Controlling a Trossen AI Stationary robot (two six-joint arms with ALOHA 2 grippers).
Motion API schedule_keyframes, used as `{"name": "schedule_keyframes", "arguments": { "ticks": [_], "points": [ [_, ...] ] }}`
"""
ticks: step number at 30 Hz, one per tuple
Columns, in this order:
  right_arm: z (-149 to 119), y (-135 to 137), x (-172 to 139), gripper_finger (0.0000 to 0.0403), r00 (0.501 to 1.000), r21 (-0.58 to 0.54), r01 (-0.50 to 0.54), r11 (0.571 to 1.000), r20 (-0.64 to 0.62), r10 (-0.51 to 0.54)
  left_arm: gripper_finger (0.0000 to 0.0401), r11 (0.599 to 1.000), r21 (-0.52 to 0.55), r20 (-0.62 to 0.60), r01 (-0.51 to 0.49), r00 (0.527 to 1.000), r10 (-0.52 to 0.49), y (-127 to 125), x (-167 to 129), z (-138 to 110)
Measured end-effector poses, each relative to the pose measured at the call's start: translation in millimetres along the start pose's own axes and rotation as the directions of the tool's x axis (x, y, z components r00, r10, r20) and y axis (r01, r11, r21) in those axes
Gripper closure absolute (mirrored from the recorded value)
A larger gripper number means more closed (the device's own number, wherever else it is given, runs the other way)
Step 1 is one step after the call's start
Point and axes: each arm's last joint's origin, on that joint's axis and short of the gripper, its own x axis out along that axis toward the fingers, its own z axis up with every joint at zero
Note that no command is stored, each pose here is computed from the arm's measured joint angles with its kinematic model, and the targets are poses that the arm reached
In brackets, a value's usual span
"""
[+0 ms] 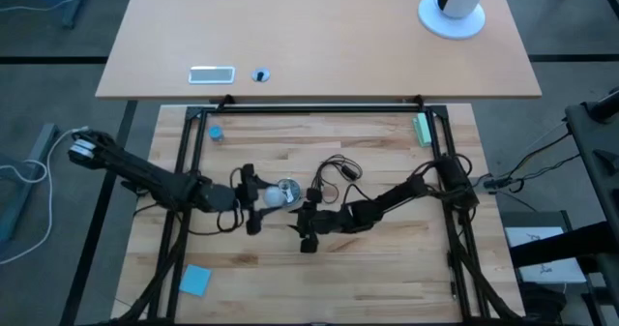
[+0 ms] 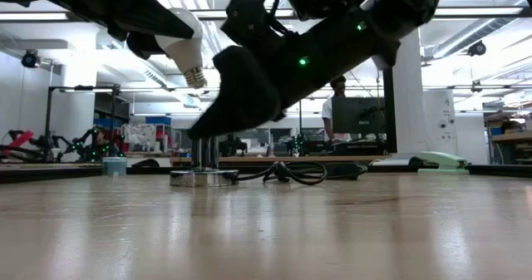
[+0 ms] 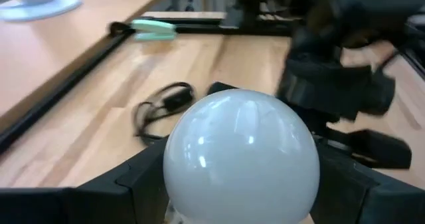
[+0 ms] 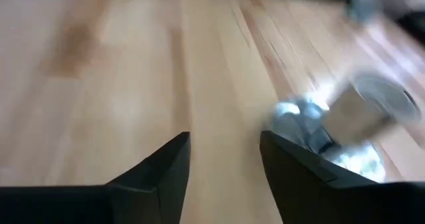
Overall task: Screw lightbulb
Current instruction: Insert the lightbulb into the lamp
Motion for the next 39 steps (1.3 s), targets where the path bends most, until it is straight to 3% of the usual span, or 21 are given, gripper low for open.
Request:
{"name": "schedule_keyframes", "arguments": {
  "ticks": [5, 10, 13, 18, 24, 39],
  "points": [
    [-4.4, -9.5, -8.0, 0.0248, 0.991, 0.015, 0.027, 1.0, -0.13, -0.024, 0.013, 0.998, -0.059, -0.034, 0.025, 0.999, -0.027, 29.6, 0.8, 5.0],
    [11.1, -19.5, -18.5, 0.0273, 0.994, 0.044, -0.006, 0.999, -0.109, 0.011, 0.0139, 0.986, -0.161, -0.147, 0.036, 0.987, -0.06, 60.1, 8.0, 6.1],
    [17.3, -25.1, -22.6, 0.0288, 0.995, 0.056, -0.022, 0.998, -0.099, 0.028, 0.0136, 0.986, -0.169, -0.196, 0.005, 0.98, -0.038, 70.4, 12.0, 11.3],
    [24.3, -31.0, -29.2, 0.0308, 0.994, 0.063, -0.046, 0.997, -0.097, 0.052, 0.0128, 0.988, -0.124, -0.196, 0.088, 0.974, -0.112, 68.7, 19.8, 32.9],
    [23.8, -39.0, -30.2, 0.0327, 0.985, 0.114, -0.092, 0.989, -0.133, 0.107, 0.0136, 0.989, -0.123, -0.257, 0.084, 0.96, -0.113, 66.9, 30.4, 47.4],
    [5.8, -40.1, -30.7, 0.0354, 0.971, 0.164, -0.095, 0.982, -0.203, 0.128, 0.0136, 0.989, -0.131, -0.377, 0.076, 0.918, -0.12, 67.1, 54.5, 18.2]
  ]
}}
